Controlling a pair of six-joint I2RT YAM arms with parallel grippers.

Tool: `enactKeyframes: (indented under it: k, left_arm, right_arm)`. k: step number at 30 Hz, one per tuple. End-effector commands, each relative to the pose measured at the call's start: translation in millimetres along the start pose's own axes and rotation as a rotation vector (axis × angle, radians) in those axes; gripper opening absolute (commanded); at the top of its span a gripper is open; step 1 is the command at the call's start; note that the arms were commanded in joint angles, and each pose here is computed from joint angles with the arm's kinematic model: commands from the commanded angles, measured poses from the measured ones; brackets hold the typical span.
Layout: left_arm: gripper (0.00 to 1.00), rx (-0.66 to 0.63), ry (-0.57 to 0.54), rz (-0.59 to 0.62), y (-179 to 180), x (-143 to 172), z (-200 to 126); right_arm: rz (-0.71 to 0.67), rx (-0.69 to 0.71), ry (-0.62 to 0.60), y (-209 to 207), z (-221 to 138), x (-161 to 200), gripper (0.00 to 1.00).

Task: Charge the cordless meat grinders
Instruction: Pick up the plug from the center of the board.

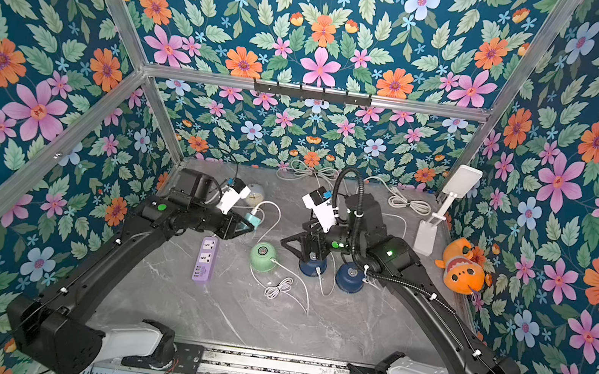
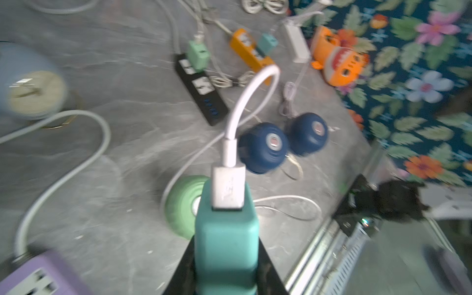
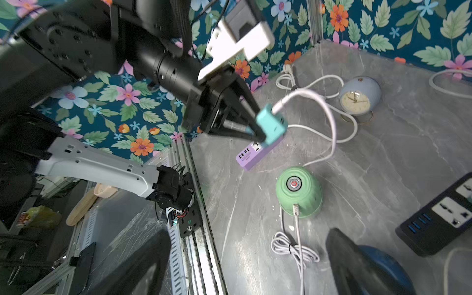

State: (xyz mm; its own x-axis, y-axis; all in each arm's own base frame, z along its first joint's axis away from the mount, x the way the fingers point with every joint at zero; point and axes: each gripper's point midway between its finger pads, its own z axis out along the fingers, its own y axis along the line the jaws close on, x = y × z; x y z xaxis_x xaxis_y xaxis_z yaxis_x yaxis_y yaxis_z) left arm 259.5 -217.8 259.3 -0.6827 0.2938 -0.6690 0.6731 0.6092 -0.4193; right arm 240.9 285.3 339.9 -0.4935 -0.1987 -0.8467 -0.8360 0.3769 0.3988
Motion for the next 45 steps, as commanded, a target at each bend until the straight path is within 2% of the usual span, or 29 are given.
enactKeyframes:
  k: [1, 5, 11, 17, 23, 28, 42, 45]
  left_arm:
    - [0.0, 0.231, -0.012, 0.028, -49, 4, -6]
    - [0.0, 0.4, -0.047, 0.054, -80, 7, -16]
    - [0.0, 0.454, -0.038, 0.068, -87, 12, -18]
    - [0.0, 0.461, -0.032, 0.08, -88, 13, -17]
    - [0.0, 0.452, -0.024, 0.087, -85, 10, -14]
    - [0.0, 0.45, -0.025, 0.09, -85, 7, -14]
    - [0.0, 0.478, -0.01, 0.072, -86, 5, -11]
    - [0.0, 0.48, -0.01, 0.072, -86, 4, -11]
  right_arm:
    - [-0.077, -0.153, -0.032, 15, -7, -13, 0.95]
    - [-0.039, -0.246, -0.003, 14, -5, -18, 0.96]
    - [0.104, -0.466, 0.094, 22, 16, -22, 0.92]
    - [0.142, -0.541, 0.153, 33, 29, -9, 0.86]
    - [0.171, -0.51, 0.248, 37, 46, 16, 0.7]
    - [0.196, -0.485, 0.271, 30, 51, 25, 0.57]
    - [0.196, -0.473, 0.248, 26, 60, 19, 0.41]
    - [0.199, -0.475, 0.25, 26, 62, 18, 0.33]
